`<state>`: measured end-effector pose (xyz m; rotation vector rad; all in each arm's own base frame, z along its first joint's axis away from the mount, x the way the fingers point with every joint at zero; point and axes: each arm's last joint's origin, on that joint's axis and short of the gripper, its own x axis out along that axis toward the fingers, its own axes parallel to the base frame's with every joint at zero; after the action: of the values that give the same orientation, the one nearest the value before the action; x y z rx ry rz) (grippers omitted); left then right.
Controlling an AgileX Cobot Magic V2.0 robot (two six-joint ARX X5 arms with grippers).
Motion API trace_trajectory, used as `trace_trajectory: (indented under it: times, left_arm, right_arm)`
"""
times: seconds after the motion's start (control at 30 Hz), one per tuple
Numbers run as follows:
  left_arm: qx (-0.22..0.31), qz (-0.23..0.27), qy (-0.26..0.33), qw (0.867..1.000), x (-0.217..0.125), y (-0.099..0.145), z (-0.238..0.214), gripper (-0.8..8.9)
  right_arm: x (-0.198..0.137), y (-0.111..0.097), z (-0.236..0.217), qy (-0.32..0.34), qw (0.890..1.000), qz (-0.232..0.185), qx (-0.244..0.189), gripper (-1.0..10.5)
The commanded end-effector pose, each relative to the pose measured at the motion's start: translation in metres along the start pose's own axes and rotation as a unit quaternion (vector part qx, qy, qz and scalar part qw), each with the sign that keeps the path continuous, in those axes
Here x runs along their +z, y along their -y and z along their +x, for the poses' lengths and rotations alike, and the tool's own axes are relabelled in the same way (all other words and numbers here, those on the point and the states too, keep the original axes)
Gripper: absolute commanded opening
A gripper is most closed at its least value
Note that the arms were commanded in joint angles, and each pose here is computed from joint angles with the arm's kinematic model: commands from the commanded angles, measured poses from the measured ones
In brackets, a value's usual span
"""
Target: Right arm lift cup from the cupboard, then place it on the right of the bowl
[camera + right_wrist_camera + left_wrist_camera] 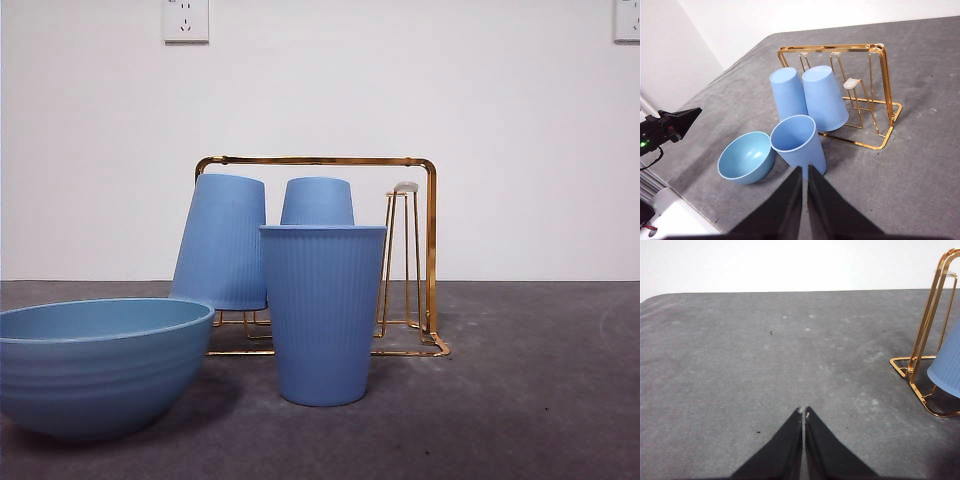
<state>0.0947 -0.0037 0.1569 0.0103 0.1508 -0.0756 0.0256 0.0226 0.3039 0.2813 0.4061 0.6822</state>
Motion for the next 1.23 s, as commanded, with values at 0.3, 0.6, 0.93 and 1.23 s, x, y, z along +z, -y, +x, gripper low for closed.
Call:
trace_trajectory:
  times: [0.3,0.6,0.93,1.23]
  left_arm:
    - [0.0,0.005,-0.013,1.0,-0.007,0.0,0.002,0.06]
    - [0.001,0.005,-0.013,1.0,-0.007,0.0,0.002,0.06]
    - [0.0,0.005,-0.013,1.0,-0.007,0.0,0.002,0.06]
    - [0.0,0.005,-0.013,1.0,-0.007,0.0,0.002,0.06]
  right_arm:
    - [0.004,-0.002,-0.003,0.01,1.0,-0.008,0.005,0.2]
    - [0.004,-0.002,-0.003,0.01,1.0,-0.008,0.005,0.2]
    - [-0.009,0.022,0.022,0.117,0.987,-0.014,-0.11,0.2]
    - [-0.057,0.079,0.06,0.183,0.931,-0.119,-0.291,0.2]
